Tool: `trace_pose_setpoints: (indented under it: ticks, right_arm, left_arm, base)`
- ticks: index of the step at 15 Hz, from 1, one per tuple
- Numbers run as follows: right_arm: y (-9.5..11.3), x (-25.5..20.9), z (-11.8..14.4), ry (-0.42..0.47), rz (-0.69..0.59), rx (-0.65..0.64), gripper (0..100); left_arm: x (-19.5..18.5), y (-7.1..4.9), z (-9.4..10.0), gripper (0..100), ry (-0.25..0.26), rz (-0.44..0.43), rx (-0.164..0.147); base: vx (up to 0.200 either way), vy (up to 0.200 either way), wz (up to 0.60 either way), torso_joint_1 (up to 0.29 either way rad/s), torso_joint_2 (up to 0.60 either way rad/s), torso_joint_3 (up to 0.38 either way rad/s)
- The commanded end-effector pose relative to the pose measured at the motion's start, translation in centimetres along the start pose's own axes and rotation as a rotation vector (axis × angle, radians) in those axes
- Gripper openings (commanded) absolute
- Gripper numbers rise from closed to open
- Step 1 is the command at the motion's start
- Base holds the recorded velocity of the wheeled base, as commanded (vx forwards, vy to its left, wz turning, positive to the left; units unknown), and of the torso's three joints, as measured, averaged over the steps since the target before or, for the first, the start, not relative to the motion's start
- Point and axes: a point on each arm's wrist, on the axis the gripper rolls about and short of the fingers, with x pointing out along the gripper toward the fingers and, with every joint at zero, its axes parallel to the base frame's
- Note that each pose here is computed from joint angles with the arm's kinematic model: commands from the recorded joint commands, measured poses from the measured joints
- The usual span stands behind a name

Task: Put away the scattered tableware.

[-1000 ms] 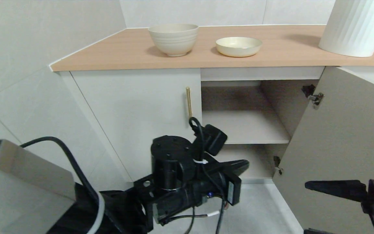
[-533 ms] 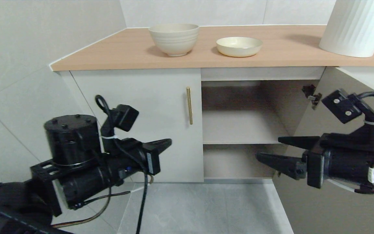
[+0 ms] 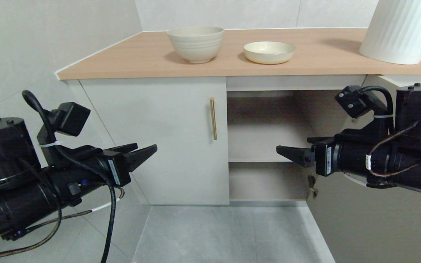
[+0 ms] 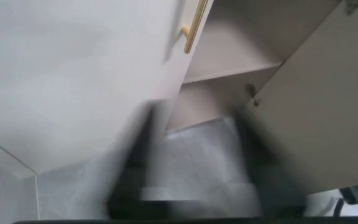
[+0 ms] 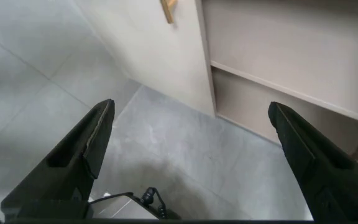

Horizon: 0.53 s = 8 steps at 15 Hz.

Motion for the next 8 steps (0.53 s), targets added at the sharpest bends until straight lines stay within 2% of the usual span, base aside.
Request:
trace_pose_setpoints:
  ticks: [1,3,4,8]
  right_arm:
    - [0.0,-0.2,-0.2,0.005,-0.012,0.007,100]
    - [-0.1,-0.5,-0.3,-0.002,-0.036,0.013,100]
    - [-0.1,-0.5,-0.3,-0.002,-0.037,0.013,100]
    - [-0.1,-0.6,-0.3,0.001,-0.042,0.013,100]
  left_arm:
    - [0.0,0.0,0.2,100,-0.01,-0.003,-0.001]
    - [-0.3,-0.3,1.4,100,-0.062,-0.007,-0.001]
    - [-0.3,-0.3,1.5,100,-0.064,-0.007,-0.001]
    - [-1.9,-0.8,2.9,100,-0.159,-0.023,0.021]
  base:
    - [0.0,0.0,0.0,0.0,0.0,0.0]
    - [0.0,0.0,0.0,0.0,0.0,0.0]
    - [0.0,0.0,0.0,0.0,0.0,0.0]
    - [0.0,0.0,0.0,0.0,0.0,0.0]
